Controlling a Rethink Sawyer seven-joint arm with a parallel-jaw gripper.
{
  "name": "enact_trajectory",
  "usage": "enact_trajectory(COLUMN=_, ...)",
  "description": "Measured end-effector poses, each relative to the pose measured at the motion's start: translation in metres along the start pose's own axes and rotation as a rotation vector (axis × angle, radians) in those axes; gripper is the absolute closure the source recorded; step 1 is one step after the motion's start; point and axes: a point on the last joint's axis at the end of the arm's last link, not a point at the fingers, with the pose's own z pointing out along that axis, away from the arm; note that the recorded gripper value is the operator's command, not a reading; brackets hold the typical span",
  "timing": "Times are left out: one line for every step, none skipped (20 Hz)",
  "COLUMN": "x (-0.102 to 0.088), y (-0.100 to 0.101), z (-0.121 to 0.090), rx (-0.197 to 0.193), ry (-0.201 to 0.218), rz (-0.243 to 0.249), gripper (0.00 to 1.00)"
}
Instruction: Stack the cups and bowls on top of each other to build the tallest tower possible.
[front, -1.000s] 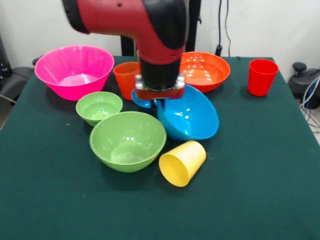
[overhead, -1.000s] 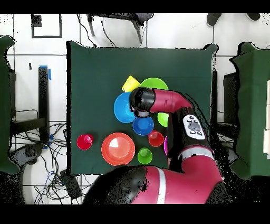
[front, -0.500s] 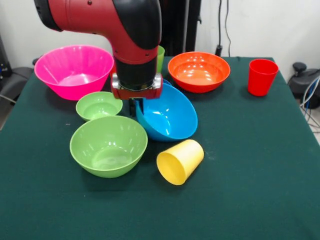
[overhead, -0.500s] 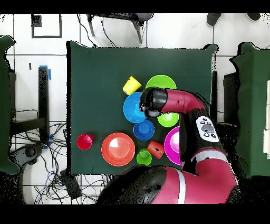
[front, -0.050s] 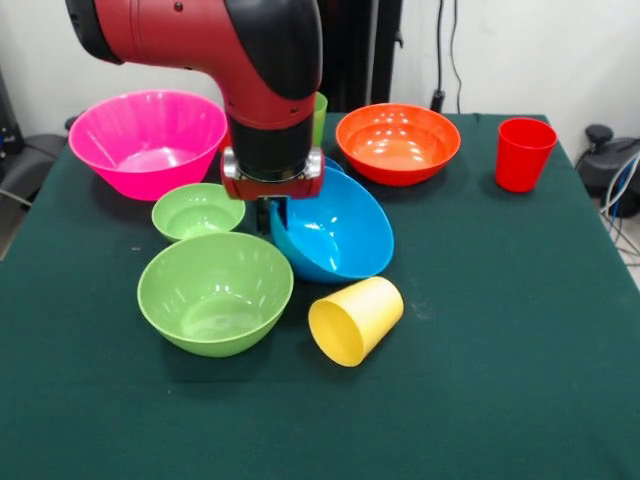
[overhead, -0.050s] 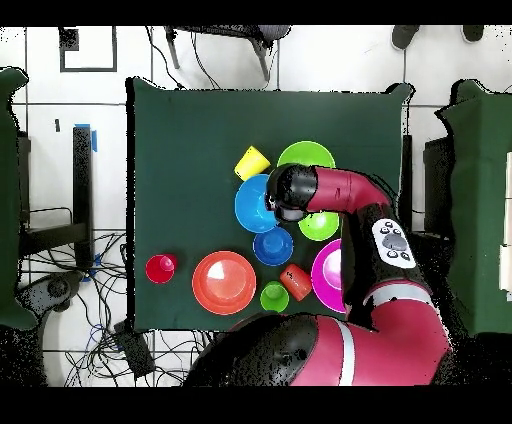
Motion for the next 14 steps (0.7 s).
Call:
enact_trajectory(x=0.0000, y=0.0001, z=0.0000, rx=0.000, ry=0.000, rz=0.000, gripper=0.00)
enact_trajectory(x=-0.0003, y=0.0008, z=-0.0001, rx=-0.001, ry=0.000, rz=-0.001, gripper=0.00)
enact_trajectory(x=-0.0007, y=0.0016, z=-0.0002, rx=-0.003, ry=-0.001, rz=-0.002, gripper=0.00)
enact_trajectory(x=-0.0014, y=0.0033, z=-0.0003, rx=-0.005, ry=-0.002, rz=-0.004, gripper=0.00)
enact_trajectory(x=-0.0019, y=0.0044, z=-0.0005, rx=-0.007, ry=-0.003, rz=-0.005, gripper=0.00)
enact_trajectory(x=-0.0022, y=0.0051, z=-0.0005, rx=-0.008, ry=-0.004, rz=-0.006, gripper=0.00)
enact_trajectory(x=-0.0030, y=0.0068, z=-0.0007, rx=-0.011, ry=-0.005, rz=-0.008, gripper=0.00)
enact_trajectory(x=-0.0032, y=0.0074, z=-0.0007, rx=-0.011, ry=-0.006, rz=-0.009, gripper=0.00)
enact_trajectory(x=-0.0037, y=0.0083, z=-0.0009, rx=-0.013, ry=-0.007, rz=-0.010, gripper=0.00)
enact_trajectory(x=-0.0042, y=0.0095, z=-0.0010, rx=-0.015, ry=-0.007, rz=-0.012, gripper=0.00)
enact_trajectory(x=-0.0042, y=0.0096, z=-0.0010, rx=-0.015, ry=-0.008, rz=-0.012, gripper=0.00)
enact_trajectory(x=-0.0043, y=0.0098, z=-0.0011, rx=-0.015, ry=-0.008, rz=-0.012, gripper=0.00)
enact_trajectory(x=-0.0044, y=0.0099, z=-0.0011, rx=-0.015, ry=-0.008, rz=-0.012, gripper=0.00)
enact_trajectory(x=-0.0044, y=0.0099, z=-0.0010, rx=-0.015, ry=-0.008, rz=-0.012, gripper=0.00)
